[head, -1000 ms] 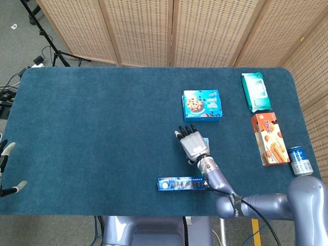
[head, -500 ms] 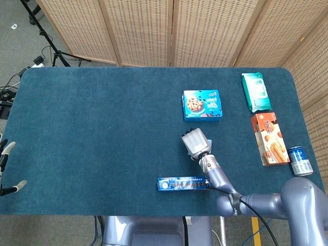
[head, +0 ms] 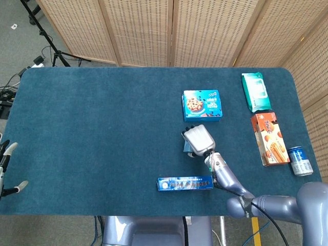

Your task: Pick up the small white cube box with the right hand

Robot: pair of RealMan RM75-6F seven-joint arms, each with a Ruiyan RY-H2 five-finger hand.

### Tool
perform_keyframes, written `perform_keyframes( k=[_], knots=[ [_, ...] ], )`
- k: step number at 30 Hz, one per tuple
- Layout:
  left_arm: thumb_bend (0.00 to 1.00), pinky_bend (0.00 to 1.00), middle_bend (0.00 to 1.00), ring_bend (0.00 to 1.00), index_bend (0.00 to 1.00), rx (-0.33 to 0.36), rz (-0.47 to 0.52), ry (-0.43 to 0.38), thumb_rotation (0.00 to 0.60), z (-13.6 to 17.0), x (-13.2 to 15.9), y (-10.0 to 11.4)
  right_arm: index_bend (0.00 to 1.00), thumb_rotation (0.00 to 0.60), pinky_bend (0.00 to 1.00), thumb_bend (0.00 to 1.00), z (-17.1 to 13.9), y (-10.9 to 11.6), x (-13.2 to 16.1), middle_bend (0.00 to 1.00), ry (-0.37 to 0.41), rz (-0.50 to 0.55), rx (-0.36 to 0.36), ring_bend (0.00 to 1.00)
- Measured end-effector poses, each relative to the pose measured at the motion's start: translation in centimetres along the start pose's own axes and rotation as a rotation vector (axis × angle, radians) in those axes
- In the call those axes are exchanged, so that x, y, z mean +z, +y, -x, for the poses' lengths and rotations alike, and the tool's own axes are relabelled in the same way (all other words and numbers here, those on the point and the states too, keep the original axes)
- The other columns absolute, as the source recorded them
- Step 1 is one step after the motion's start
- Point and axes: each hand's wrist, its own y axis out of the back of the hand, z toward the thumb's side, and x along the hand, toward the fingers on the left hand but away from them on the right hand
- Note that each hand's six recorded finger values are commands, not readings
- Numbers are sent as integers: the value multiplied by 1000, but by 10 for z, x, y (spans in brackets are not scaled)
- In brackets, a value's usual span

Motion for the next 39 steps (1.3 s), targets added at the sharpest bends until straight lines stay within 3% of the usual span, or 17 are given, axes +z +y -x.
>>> perform_keyframes(
  k=[3,6,13,22,30,33,35,37,39],
  knots=[
    [0,0,0,0,0,2,-3,-3,600,1,1,0,524,600,637,550,-5,7,-4,529,29,127,-48,428],
    [0,0,0,0,0,2,-6,-7,600,2,3,-1,527,600,637,646,-10,10,-10,531,60,273,-85,427],
    [0,0,0,0,0,9,-10,-13,600,3,6,-1,532,600,637,737,-20,-7,-33,537,105,550,-118,428],
    [0,0,0,0,0,0,-22,-11,600,3,10,-6,533,600,637,749,-20,-34,-46,529,135,702,-214,425],
    [0,0,0,0,0,2,-24,-12,600,3,12,-7,533,600,609,690,-15,-61,-57,509,124,720,-207,353],
    [0,0,0,0,0,0,-27,-14,600,3,12,-7,453,600,484,621,-14,-68,-59,357,129,732,-198,217],
    [0,0,0,0,0,2,-30,-15,600,3,13,-7,278,600,348,560,-15,-73,-60,146,143,724,-175,62],
    [0,0,0,0,0,4,-31,-14,600,3,13,-7,139,600,242,527,-18,-78,-59,23,160,726,-142,1],
    [0,0,0,0,0,6,-31,-13,600,3,12,-6,74,600,187,501,-20,-79,-61,0,170,731,-121,0]
  ],
)
